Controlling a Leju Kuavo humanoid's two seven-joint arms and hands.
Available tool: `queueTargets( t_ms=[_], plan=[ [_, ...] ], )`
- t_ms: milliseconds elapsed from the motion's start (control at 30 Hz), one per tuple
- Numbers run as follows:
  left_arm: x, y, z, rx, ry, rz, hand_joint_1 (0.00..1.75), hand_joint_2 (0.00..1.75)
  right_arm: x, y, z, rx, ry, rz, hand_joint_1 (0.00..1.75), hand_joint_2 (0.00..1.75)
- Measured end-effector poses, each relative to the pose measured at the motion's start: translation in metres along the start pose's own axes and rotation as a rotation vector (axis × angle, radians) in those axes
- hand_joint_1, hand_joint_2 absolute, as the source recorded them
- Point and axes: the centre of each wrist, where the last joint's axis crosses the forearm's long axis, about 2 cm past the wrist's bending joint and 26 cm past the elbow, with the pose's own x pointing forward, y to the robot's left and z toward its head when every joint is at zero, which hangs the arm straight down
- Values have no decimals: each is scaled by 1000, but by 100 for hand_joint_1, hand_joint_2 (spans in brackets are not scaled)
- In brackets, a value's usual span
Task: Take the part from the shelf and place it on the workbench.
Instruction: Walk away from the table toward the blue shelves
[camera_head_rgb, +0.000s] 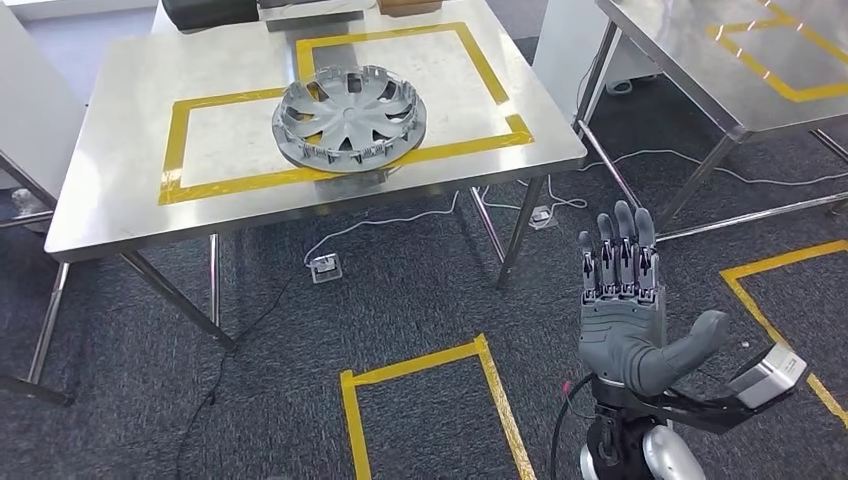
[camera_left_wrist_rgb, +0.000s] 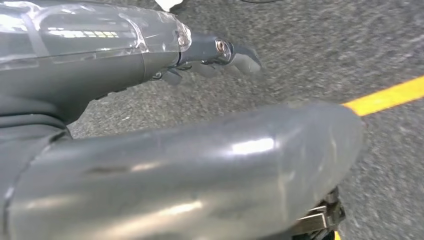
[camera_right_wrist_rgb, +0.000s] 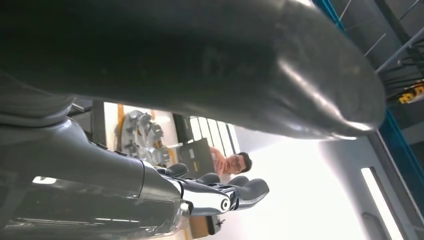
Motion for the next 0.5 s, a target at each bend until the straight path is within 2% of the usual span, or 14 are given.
queueTargets(
  t_ms=[300, 500],
  plan=[
    [1, 0, 0, 1, 1, 0, 0, 0, 3, -8, 4, -73, 13, 45, 0, 0],
    [0, 0, 0, 1, 6, -1, 0, 0, -4, -36, 18, -224, 103, 128, 0, 0]
  ],
)
